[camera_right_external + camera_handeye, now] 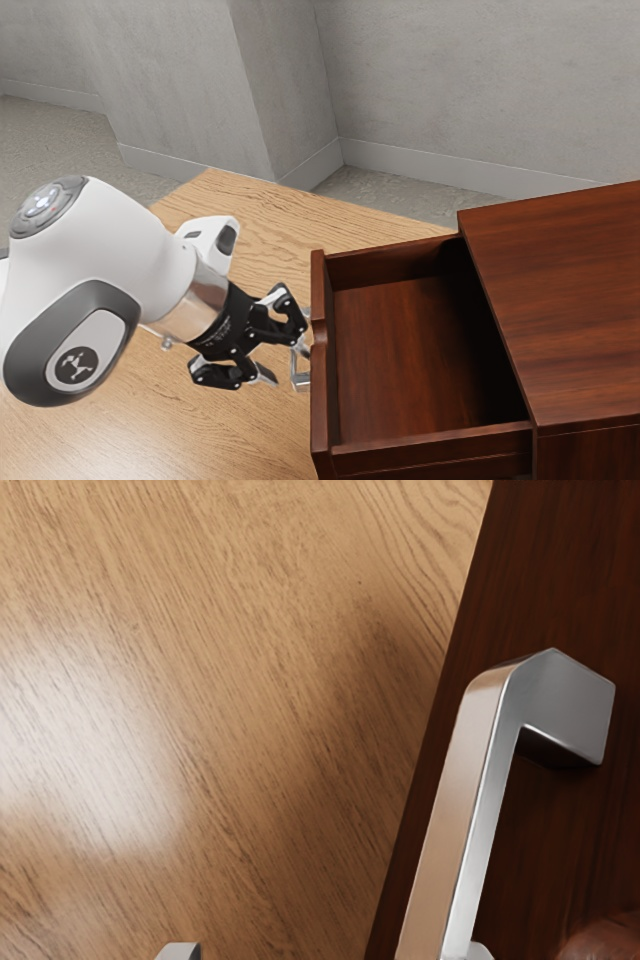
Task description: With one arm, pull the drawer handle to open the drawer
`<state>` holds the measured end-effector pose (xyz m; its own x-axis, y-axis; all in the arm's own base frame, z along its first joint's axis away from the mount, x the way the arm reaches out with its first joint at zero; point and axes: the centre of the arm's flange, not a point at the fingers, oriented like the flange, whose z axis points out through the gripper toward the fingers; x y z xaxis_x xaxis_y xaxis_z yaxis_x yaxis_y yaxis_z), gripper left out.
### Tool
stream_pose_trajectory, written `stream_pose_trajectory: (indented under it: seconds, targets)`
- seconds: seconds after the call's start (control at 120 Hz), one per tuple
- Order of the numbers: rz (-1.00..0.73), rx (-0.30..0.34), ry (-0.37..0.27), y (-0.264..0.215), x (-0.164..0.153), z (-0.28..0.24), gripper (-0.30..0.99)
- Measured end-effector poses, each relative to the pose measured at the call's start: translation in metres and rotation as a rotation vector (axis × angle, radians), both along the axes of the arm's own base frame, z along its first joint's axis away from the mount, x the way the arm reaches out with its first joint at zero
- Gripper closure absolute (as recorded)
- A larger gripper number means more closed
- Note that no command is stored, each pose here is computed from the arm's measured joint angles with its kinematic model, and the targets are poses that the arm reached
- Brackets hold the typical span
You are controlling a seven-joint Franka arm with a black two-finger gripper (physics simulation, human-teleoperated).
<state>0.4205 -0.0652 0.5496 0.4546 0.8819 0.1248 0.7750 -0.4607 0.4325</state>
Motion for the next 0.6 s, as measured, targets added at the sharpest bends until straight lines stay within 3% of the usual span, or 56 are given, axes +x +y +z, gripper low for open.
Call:
stream_pose_trajectory:
  seconds: [0.6]
  targets:
    - [-0.010,-0.022,-0.035,0.001,-0.014,0.036,0.25]
